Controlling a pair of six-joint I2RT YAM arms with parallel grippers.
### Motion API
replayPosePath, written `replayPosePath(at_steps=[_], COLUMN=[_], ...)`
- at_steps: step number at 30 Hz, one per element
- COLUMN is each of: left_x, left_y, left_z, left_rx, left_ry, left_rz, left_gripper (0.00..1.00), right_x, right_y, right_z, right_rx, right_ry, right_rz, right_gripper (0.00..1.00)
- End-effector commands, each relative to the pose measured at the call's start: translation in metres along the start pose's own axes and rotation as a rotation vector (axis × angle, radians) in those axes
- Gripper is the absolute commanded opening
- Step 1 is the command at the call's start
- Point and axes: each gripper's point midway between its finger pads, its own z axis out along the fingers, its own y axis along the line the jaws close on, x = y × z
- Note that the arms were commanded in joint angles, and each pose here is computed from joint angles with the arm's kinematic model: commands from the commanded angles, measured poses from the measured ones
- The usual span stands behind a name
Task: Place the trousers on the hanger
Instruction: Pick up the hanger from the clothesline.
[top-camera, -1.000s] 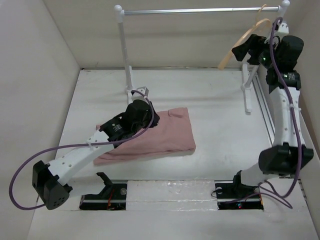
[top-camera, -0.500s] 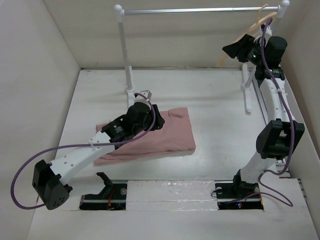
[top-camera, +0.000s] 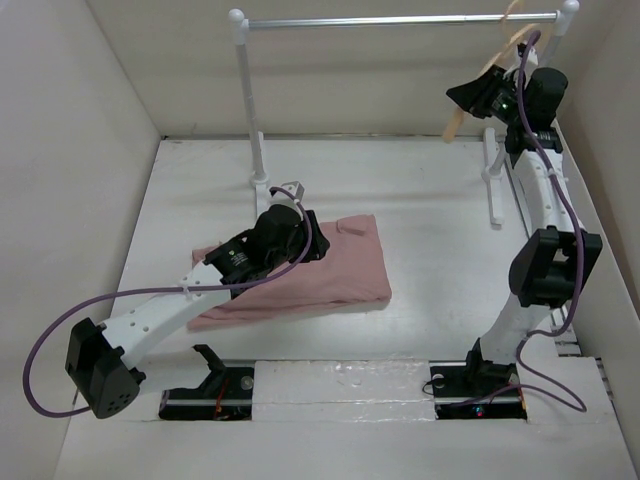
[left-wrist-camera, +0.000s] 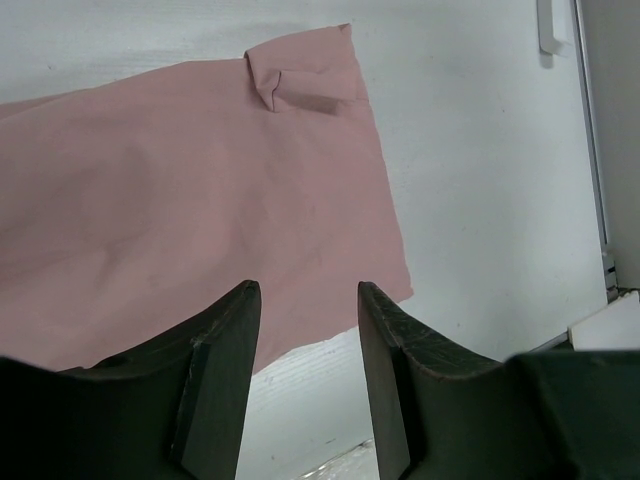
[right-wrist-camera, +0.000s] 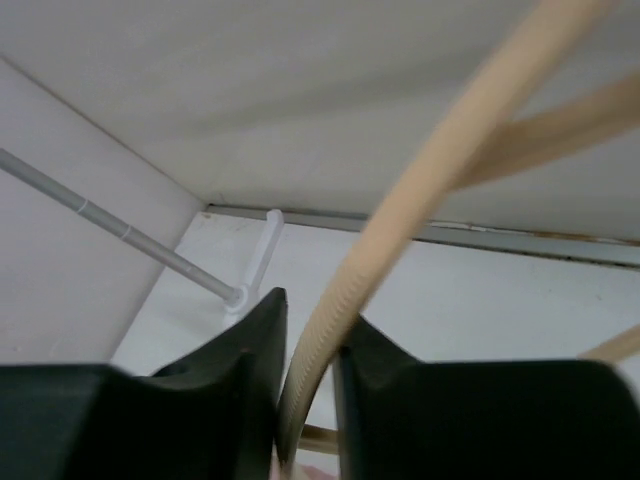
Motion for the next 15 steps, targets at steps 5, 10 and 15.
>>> replayPosePath(at_steps=[5,10,15], left_x=[-0.019,-0.050,-0.101], left_y=[-0.017,-0.048,-0.098], left_z=[-0.008,-0.015,-0.030], left_rx=[0.056,0.120,0.237], left_ry=[-0.049,-0.088,-0.161], left_rz=[-0.021,0.005,0.043], left_gripper=[0.46,0.54,0.57], right_x=[-0.040,-0.046,-0.016], right_y=[0.050,0.071,0.088], right_z=[-0.016,-0.034,-0.060], right_rx=[-0.115,-0.151,-0.200], right_ry=[-0.102,-0.102,-0.040], right_rz=[-0.113,-0.160,-0.161], right_gripper=[0.03,0.00,0.00])
